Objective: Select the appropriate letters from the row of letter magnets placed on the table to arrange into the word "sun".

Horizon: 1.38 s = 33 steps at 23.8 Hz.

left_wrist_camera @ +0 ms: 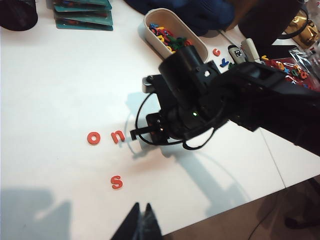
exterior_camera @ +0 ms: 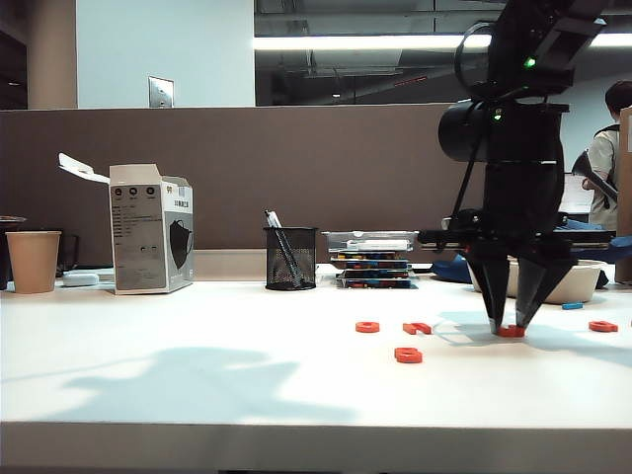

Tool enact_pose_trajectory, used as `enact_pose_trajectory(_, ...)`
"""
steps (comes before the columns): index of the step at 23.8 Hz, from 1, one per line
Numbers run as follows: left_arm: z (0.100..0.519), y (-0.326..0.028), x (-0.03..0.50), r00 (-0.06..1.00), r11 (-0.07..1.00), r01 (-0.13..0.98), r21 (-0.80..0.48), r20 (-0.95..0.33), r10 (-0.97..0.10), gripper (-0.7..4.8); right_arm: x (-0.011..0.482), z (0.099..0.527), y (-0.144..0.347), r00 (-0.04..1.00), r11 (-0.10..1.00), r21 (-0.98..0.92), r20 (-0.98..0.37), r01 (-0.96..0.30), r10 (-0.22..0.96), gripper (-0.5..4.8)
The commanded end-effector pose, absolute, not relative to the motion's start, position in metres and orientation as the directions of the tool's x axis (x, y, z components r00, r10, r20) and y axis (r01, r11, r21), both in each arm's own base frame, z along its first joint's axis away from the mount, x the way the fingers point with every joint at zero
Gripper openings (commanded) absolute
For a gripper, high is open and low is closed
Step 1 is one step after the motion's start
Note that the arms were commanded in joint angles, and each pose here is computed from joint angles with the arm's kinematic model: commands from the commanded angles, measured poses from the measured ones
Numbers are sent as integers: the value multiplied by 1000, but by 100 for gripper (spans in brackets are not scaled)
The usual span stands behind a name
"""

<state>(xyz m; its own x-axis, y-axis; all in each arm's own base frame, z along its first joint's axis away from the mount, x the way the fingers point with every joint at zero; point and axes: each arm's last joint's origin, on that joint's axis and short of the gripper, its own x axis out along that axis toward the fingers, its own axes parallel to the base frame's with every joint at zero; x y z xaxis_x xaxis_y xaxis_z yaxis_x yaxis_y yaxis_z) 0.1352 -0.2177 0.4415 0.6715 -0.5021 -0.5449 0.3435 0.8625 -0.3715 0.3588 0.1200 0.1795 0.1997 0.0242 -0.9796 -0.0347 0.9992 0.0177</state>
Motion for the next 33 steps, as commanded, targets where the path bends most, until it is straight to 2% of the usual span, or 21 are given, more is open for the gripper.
enact_pose_trajectory(1,444,-217,134,675,859,349,-375,-535,-508,-5,357,195,120,240,998,52,-969,-42,60,85)
enact_pose_trajectory(5,444,-217,134,675,859,349,-375,-535,-508,-5,348,222,118,298,996,73,-951,-49,84,85)
enact_pose_trajectory(15,444,-217,134,675,859,349,-375,-535,-508,-5,311,255,112,306,994,101,-946,-37,108,85)
enact_pose_trajectory(22,444,-217,134,675,859,349,-375,-535,-508,-5,268,236,112,329,985,173,-929,-24,171,85)
enact_pose_trajectory(29,444,-217,134,676,859,349,-375,-534,-508,-5,264,208,132,343,967,251,-905,-52,253,85)
enact_pose_trajectory(33,444,-217,134,675,859,349,-375,-535,-508,-5,270,195,136,324,966,255,-910,-50,258,85)
